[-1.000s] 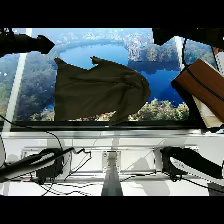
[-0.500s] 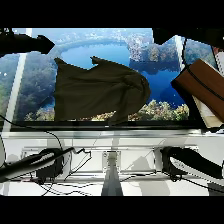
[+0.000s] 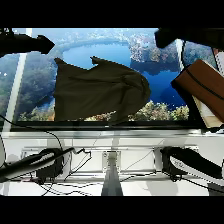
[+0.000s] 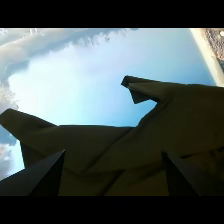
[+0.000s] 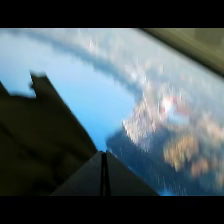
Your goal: Fold the clothes and pants, and hang the long-sleeved shirts on hangers.
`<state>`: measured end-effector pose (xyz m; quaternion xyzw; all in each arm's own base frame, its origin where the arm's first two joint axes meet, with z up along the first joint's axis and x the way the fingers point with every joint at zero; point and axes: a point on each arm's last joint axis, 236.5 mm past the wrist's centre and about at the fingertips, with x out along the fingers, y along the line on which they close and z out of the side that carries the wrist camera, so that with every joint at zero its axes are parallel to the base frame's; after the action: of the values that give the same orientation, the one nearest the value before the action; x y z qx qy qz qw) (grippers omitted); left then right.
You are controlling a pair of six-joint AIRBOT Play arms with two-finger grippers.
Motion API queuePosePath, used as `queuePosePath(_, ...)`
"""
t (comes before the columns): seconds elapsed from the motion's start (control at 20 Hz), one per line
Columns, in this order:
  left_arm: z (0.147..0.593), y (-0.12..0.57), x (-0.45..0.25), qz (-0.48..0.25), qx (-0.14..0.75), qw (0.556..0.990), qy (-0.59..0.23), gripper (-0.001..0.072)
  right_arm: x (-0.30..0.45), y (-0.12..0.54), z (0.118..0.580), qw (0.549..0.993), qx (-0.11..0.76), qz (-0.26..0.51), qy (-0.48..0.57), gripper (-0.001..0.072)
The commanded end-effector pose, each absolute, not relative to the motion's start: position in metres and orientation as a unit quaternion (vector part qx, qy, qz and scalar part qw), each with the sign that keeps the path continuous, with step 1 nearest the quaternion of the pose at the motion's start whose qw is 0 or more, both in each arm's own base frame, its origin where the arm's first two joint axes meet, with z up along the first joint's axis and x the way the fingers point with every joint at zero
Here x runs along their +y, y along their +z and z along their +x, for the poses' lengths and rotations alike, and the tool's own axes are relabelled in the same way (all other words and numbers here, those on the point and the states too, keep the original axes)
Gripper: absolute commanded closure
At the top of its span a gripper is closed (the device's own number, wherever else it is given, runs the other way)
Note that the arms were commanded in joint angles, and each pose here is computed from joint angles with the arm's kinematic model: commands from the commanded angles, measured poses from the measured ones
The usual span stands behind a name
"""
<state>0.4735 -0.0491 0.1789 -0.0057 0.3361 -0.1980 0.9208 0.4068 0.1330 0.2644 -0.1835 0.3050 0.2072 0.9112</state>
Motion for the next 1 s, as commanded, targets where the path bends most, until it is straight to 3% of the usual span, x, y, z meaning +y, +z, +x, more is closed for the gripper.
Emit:
queuePosePath(0.0, 0.474, 0.179, -0.049, -0.006, 0.336, 0.921, -0.198, 0.0016, 0.067, 0.176, 0.366, 0.847, 0.490, -0.136, 0.153, 0.0695)
queuePosePath(0.25, 0.474, 0.179, -0.049, -0.006, 0.336, 0.921, -0.198, 0.0016, 0.079, 0.039, 0.290, 0.757, 0.629, 0.034, 0.175, 0.0694)
queuePosePath(0.35, 0.474, 0.179, -0.049, -0.005, 0.336, 0.921, -0.198, 0.0016, 0.113, -0.005, 0.273, 0.729, 0.644, 0.143, 0.182, 0.0668)
queuePosePath(0.4, 0.474, 0.179, -0.049, -0.006, 0.336, 0.921, -0.198, 0.0016, 0.128, -0.021, 0.274, 0.727, 0.632, 0.197, 0.180, 0.0541)
queuePosePath(0.45, 0.474, 0.179, -0.049, -0.006, 0.336, 0.921, -0.198, 0.0016, 0.137, -0.035, 0.278, 0.730, 0.616, 0.245, 0.167, 0.0336)
queuePosePath(0.5, 0.474, 0.179, -0.049, -0.006, 0.336, 0.921, -0.198, 0.0016, 0.140, -0.047, 0.282, 0.730, 0.601, 0.292, 0.143, 0.0197)
queuePosePath(0.65, 0.474, 0.179, -0.049, -0.006, 0.336, 0.921, -0.198, 0.0016, 0.137, -0.078, 0.272, 0.710, 0.606, 0.348, 0.086, 0.0194)
queuePosePath(0.95, 0.464, 0.171, -0.055, -0.008, 0.359, 0.909, -0.212, 0.0015, 0.159, -0.112, 0.259, 0.677, 0.640, 0.357, 0.068, 0.0202)
